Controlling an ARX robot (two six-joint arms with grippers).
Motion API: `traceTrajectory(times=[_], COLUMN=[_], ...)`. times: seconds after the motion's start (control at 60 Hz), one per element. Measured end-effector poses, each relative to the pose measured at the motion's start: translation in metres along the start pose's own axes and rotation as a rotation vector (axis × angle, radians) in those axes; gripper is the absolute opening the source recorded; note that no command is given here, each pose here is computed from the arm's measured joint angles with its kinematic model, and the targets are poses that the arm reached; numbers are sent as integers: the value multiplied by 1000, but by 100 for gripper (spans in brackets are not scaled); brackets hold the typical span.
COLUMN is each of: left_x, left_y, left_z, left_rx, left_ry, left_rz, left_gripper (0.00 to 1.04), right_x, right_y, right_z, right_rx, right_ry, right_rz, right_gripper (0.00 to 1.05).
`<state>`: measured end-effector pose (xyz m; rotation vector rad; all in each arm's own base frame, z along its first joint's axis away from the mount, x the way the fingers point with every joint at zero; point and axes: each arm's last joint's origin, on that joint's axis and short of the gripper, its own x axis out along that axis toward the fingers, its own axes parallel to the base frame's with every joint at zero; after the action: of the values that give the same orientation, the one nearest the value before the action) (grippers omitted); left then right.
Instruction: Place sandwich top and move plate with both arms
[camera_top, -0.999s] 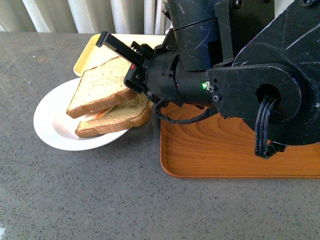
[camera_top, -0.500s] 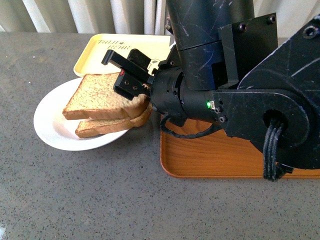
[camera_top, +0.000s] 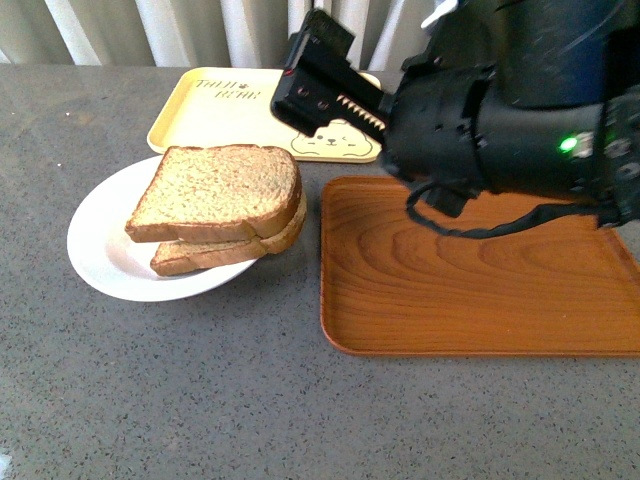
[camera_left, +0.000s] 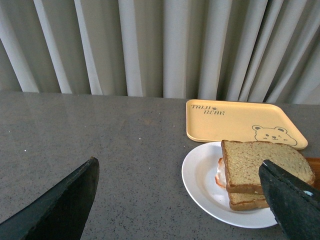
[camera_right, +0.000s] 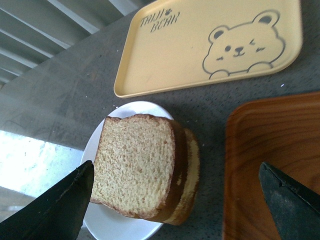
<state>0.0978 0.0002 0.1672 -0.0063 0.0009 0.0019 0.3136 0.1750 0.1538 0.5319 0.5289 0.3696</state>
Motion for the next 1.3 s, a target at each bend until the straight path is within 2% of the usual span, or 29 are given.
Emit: traceTrajectory(times=[0.133,0.25,0.316,0.483,0.683,0.966,1.299], left_x=[0,0,0,0,0,0,0], left_y=[0,0,0,0,0,0,0], left_z=[0,0,0,0,0,0,0], left_rx=[0,0,0,0,0,0,0], left_ry=[0,0,0,0,0,0,0], left_rz=[0,0,0,0,0,0,0], left_gripper=[96,96,96,96,96,96,96], right_x=[-24,-64,-92,-130,-160,-187,-217], right_y=[-6,-21,-33,-59,-75,-93,-101], right_z=[18,25,28,16,4,-16,-20], right_rx=[-96,-316,-404,-501,-521,-525,-524], right_ry=[-64,-450,-540,-525,-517,-506,-518], right_rz=[-21,-243,-314,-352,-357,-370,-370], right_gripper=[96,77,64,34,1,2,2])
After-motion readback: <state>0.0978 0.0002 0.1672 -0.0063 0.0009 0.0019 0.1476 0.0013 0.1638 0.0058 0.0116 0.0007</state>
